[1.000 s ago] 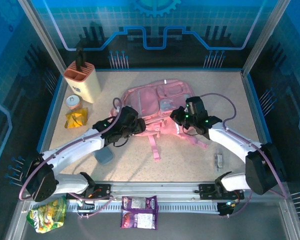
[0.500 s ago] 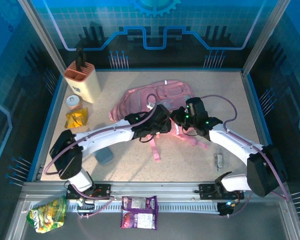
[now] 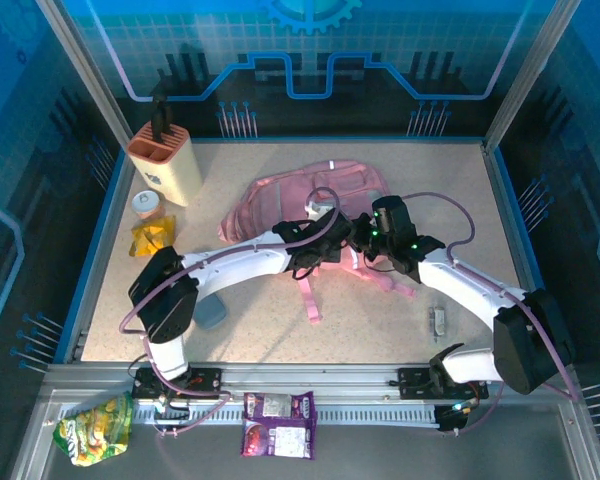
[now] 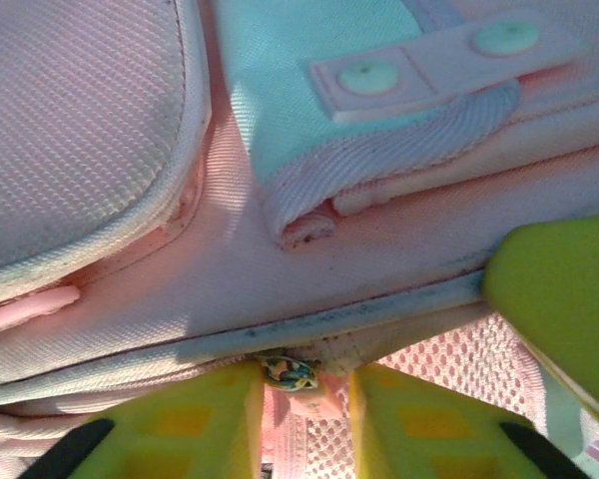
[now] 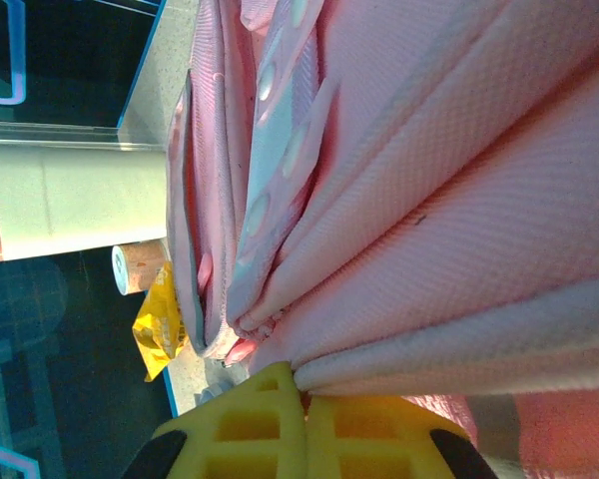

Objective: Pack the student bag

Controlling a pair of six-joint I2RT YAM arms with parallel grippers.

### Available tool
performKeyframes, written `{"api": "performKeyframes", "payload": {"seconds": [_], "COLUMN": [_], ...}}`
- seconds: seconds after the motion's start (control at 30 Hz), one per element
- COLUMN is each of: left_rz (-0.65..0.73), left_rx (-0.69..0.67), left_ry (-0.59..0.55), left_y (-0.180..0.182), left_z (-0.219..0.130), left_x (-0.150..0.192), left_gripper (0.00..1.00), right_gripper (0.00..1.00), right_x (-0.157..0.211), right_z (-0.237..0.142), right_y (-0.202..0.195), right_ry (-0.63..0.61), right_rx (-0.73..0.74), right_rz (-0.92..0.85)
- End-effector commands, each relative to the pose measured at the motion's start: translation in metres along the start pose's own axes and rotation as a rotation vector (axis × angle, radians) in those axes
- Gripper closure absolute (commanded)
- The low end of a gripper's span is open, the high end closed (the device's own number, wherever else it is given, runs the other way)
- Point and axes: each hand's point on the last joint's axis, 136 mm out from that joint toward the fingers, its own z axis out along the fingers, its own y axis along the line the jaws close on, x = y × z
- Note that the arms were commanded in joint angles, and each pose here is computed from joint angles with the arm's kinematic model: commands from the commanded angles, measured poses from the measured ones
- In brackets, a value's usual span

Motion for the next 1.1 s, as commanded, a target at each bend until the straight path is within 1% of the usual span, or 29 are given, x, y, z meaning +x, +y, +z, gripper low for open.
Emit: {"api": "performKeyframes", "payload": {"seconds": [0.0,0.13,0.2,0.27,0.33,0.4,0.47,0.53,0.6,0.73,0.9,1.07], "left_rz": [-0.019,-0.032,-0.046,-0.065,-0.071,-0.042,0.042,0.111,0.137,0.147,0.096,-0.038], "left_rx": [-0.082,-0.026,-0.063,-0.126,-0.135,-0.100,-0.043,-0.070,-0.109,-0.137,-0.049,-0.110], "left_ry": [-0.043,-0.001,0.028,0.021,0.009,0.006,-0.002,-0.030,-0.054,-0.069,-0.033,0.015], "left_y": [0.021,0.019,0.027,0.041,0.045,0.037,0.020,0.015,0.016,0.015,-0.002,0.011], "left_z": [-0.006,-0.011,-0.012,-0.015,-0.015,-0.013,-0.011,-0.012,-0.011,-0.003,-0.004,-0.005], "left_x": [-0.015,-0.005,0.002,0.004,0.005,0.003,0.000,-0.005,-0.009,-0.011,-0.006,0.007], "left_gripper": [0.77,0.79,0.79,0.77,0.73,0.68,0.66,0.66,0.68,0.72,0.74,0.73], "right_gripper": [1.00,1.00,1.00,1.00,1.00,1.00,1.00,1.00,1.00,1.00,1.00,1.00], "right_x": [-0.001,-0.001,-0.001,-0.002,-0.002,-0.002,-0.002,-0.002,-0.002,-0.002,-0.004,-0.004], "right_z": [-0.015,-0.014,-0.014,-0.014,-0.014,-0.014,-0.015,-0.015,-0.015,-0.016,-0.015,-0.013], "right_y": [0.039,0.040,0.041,0.042,0.044,0.044,0.046,0.046,0.045,0.047,0.047,0.045], "right_ry": [-0.004,0.000,0.000,-0.002,-0.002,0.001,0.000,-0.003,-0.002,-0.006,-0.013,-0.010], "right_rx": [-0.140,-0.146,-0.149,-0.153,-0.156,-0.155,-0.158,-0.159,-0.156,-0.162,-0.157,-0.160], "right_rz": [-0.035,-0.035,-0.032,-0.034,-0.039,-0.041,-0.041,-0.043,-0.038,-0.040,-0.041,-0.033]}}
